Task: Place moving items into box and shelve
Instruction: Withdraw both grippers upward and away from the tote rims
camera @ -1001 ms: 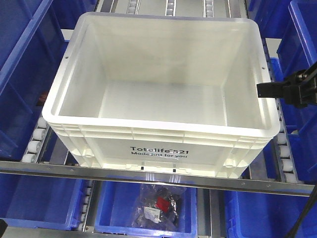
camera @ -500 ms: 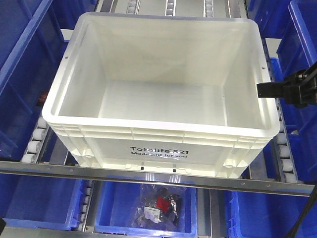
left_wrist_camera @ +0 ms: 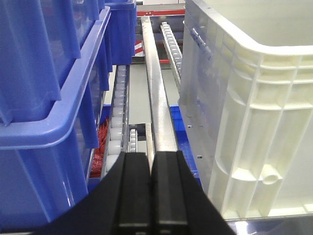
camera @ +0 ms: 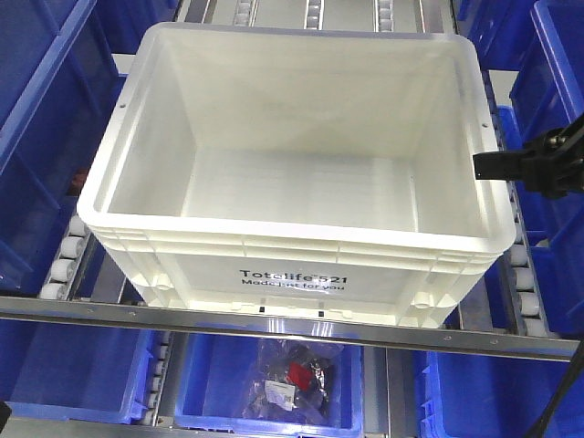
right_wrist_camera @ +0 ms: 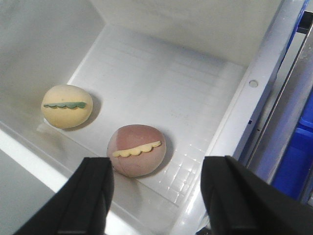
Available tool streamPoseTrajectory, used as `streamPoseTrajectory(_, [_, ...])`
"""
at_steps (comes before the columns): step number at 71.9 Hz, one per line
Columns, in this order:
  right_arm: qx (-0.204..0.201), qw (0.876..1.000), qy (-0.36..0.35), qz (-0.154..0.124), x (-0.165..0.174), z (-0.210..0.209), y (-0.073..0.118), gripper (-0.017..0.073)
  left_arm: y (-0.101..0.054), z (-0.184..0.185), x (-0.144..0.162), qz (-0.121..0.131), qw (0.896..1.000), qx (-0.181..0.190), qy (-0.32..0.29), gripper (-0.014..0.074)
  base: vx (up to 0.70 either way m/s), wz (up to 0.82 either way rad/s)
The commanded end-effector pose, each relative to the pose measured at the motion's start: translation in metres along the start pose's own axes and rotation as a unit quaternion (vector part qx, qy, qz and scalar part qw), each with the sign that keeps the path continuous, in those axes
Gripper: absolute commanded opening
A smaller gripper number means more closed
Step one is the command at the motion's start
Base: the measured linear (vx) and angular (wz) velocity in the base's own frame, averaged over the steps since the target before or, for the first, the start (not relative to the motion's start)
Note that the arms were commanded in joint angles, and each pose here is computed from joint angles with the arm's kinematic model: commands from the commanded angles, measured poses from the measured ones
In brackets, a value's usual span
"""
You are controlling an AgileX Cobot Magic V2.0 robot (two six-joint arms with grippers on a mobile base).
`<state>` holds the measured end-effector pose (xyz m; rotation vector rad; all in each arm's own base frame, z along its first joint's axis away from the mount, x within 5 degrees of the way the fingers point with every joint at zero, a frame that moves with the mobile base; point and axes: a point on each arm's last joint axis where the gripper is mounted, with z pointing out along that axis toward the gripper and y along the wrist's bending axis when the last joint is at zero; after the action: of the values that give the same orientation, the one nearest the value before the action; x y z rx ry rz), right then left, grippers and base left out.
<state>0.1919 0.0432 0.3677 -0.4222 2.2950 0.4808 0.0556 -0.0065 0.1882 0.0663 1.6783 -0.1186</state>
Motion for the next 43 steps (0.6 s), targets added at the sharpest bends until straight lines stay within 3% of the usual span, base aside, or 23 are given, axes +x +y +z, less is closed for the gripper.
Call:
streamPoseTrajectory(1, [0.008, 0.998, -0.053, -0.011, -0.011, -0.017, 0.006, 0.0448, 0.000, 0.001, 0.002, -0.004, 0.999, 0.001, -0.034, -0.0006, 0.00, 0.00])
streamPoseTrajectory(19, [0.057, 0.993, -0.090, -0.059, 0.011, -0.068, 0.029, 0.0409, 0.000, 0.001, 0.002, -0.004, 0.999, 0.001, -0.034, -0.0006, 0.00, 0.00])
streamPoseTrajectory(24, [0.078, 0.992, -0.083, -0.050, 0.023, -0.081, 0.033, 0.0363, 0.000, 0.001, 0.002, -0.004, 0.999, 0.001, -0.034, -0.0006, 0.00, 0.00])
streamPoseTrajectory(36, [0.132, 0.984, -0.117, 0.029, 0.076, -0.086, 0.033, 0.0218, 0.000, 0.001, 0.002, -0.004, 0.999, 0.001, -0.034, -0.0006, 0.00, 0.00])
streamPoseTrajectory(43, [0.165, 0.972, -0.160, 0.041, 0.109, -0.083, 0.036, 0.0109, 0.000, 0.001, 0.002, -0.004, 0.999, 0.001, -0.034, -0.0006, 0.00, 0.00])
